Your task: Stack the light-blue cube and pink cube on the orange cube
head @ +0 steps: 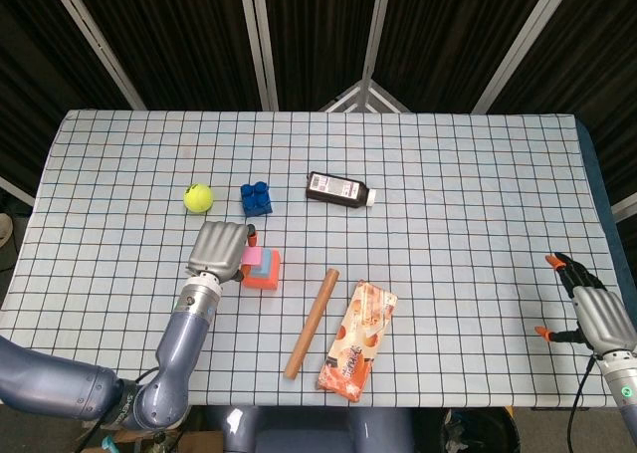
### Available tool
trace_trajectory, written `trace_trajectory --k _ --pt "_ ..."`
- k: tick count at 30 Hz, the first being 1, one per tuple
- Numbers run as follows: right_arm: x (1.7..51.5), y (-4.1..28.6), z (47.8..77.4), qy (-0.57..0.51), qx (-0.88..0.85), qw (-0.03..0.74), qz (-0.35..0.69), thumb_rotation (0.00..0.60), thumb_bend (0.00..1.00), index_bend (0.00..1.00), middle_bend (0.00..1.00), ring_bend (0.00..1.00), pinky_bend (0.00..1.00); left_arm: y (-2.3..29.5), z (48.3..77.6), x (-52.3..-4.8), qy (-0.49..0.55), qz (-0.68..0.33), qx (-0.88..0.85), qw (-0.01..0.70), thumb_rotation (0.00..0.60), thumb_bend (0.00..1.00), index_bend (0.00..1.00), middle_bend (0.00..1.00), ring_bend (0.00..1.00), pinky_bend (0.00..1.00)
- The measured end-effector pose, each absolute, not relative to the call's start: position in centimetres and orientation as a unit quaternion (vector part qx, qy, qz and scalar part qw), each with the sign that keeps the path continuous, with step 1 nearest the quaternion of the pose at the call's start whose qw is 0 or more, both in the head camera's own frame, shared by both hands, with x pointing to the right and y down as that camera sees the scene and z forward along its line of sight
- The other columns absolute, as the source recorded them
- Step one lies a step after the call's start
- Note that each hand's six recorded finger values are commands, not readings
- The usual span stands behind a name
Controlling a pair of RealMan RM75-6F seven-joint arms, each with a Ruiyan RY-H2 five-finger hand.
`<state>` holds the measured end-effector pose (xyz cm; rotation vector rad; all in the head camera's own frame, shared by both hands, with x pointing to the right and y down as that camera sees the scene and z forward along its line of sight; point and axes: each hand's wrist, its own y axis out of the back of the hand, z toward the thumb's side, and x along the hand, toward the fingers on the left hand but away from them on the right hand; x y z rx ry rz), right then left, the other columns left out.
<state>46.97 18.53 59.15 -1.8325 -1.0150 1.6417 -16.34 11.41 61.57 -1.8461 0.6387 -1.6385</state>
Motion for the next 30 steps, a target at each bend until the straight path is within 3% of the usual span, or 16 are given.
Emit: trace_trajectory --k 10,19,24,30 --pt "47.0 18.5 59.2 -0.370 -0.669 0.237 0.600 0.600 0.13 0.00 0.02 0.06 0.16 11.5 61.4 -16.2 0.235 -0.611 -0.694 0.299 0.600 0.24 0.37 0.84 0.81 0.86" --pt "47.1 18.5 59.1 -0.369 -0.669 0.234 0.601 0.600 0.13 0.00 0.02 0.06 0.16 11.8 61.0 -16.2 0.228 -0.610 -0.695 0.305 0.600 0.21 0.31 0.82 0.79 0.84" --pt "47.1 18.6 59.1 -0.370 -0.669 0.231 0.602 0.600 0.13 0.00 0.02 0.06 0.16 11.3 59.1 -17.2 0.244 -0.608 -0.687 0.315 0.600 0.21 0.27 0.81 0.77 0.83" --pt "47.2 18.7 59.0 -0.372 -0.667 0.231 0.603 0.600 0.13 0.00 0.02 0.06 0.16 11.2 55.7 -20.2 0.279 -0.601 -0.678 0.319 0.600 0.23 0.28 0.77 0.73 0.80"
